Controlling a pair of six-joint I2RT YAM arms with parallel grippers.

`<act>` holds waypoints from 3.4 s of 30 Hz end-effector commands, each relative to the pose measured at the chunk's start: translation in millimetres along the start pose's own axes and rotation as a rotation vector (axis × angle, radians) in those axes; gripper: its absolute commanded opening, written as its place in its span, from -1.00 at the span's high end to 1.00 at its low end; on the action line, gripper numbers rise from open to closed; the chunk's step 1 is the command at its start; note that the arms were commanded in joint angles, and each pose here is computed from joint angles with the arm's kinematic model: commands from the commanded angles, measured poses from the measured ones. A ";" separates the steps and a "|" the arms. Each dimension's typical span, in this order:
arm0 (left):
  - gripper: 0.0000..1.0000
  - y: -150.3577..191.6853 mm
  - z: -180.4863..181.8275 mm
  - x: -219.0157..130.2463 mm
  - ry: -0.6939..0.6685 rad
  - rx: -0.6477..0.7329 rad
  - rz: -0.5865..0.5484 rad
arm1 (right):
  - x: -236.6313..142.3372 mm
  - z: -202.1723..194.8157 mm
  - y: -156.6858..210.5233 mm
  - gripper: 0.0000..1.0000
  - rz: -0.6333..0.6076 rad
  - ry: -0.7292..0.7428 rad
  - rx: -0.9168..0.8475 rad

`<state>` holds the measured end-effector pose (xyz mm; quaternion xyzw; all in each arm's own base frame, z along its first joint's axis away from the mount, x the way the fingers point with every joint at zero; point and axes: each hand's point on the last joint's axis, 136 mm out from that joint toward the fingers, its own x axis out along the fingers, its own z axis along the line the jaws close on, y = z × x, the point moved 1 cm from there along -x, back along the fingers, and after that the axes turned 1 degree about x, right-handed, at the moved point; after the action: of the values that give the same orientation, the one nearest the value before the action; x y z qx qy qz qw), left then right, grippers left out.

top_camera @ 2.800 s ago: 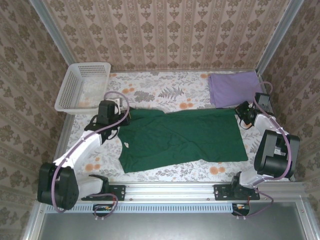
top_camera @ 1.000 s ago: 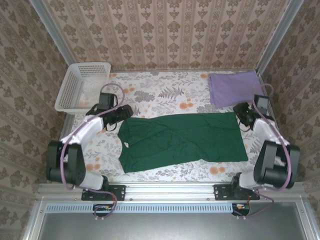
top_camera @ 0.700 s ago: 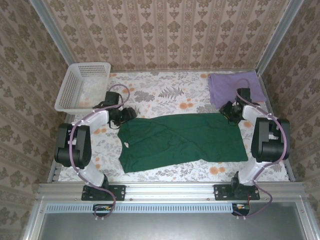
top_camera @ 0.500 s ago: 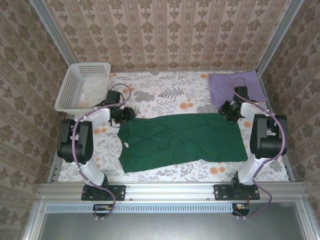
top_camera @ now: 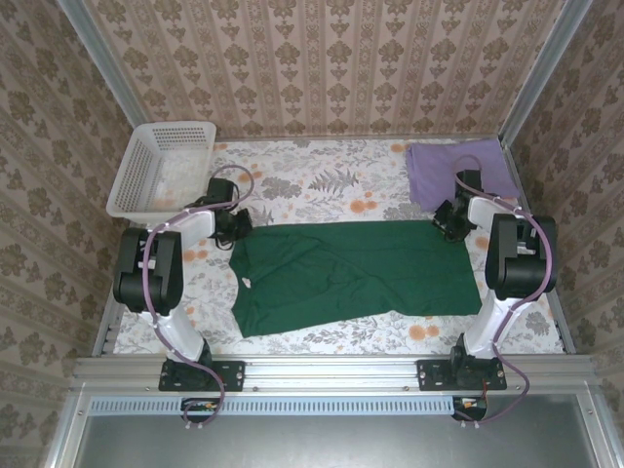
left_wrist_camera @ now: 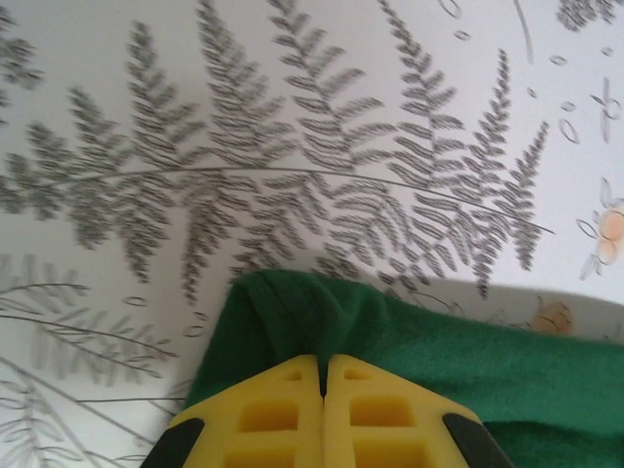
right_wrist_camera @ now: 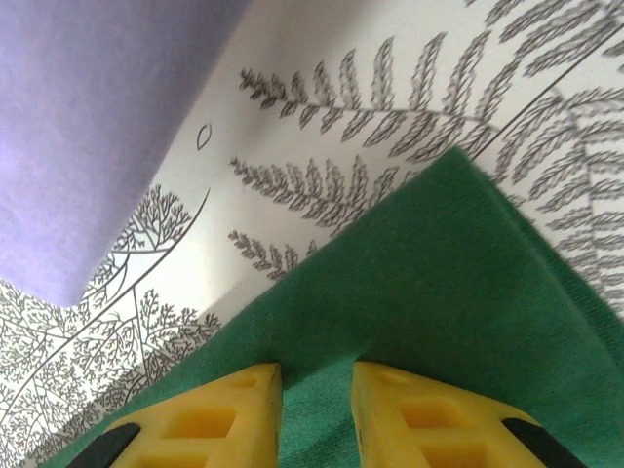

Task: Fold and stack the t-shirts

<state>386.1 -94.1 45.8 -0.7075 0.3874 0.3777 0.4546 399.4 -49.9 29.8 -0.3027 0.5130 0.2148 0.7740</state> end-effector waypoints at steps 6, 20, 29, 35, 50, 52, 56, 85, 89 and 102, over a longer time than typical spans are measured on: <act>0.35 -17.6 14.0 -8.1 -0.078 -0.018 -0.032 | 4.3 -22.2 -6.3 0.29 -0.010 0.026 0.093; 0.10 -31.3 -61.2 -67.3 0.043 0.167 -0.122 | -82.2 68.7 12.8 -0.20 -0.187 -0.482 -0.065; 0.40 -12.8 -108.3 -11.5 0.214 0.182 0.019 | -76.1 217.3 146.2 -0.07 0.182 -0.680 -0.552; 0.50 -5.8 -97.7 22.2 0.224 0.135 0.080 | -54.1 270.1 204.1 -0.05 0.310 -0.651 -0.734; 0.56 -3.1 -77.3 35.6 0.252 0.039 0.085 | -11.8 294.7 268.3 0.07 0.411 -0.516 -0.954; 0.56 -3.2 -75.1 36.2 0.249 0.031 0.080 | -11.0 292.8 270.7 0.08 0.416 -0.509 -0.963; 0.56 -2.4 -75.2 37.6 0.251 0.030 0.086 | -7.9 289.4 273.3 0.12 0.421 -0.492 -0.975; 0.57 -2.2 -71.1 41.6 0.224 0.017 0.092 | -47.1 277.7 289.5 0.73 0.420 -0.552 -1.124; 0.58 -2.5 -71.0 41.2 0.222 0.017 0.093 | -58.1 264.4 296.4 0.72 0.423 -0.575 -1.155; 0.58 -2.1 -70.7 42.5 0.218 0.014 0.098 | -68.0 217.0 313.3 0.62 0.466 -0.537 -1.212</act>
<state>420.0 -173.3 37.7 -0.7235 0.4749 0.2984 0.4025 324.3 326.7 61.6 -0.4890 0.1695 0.6900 0.5061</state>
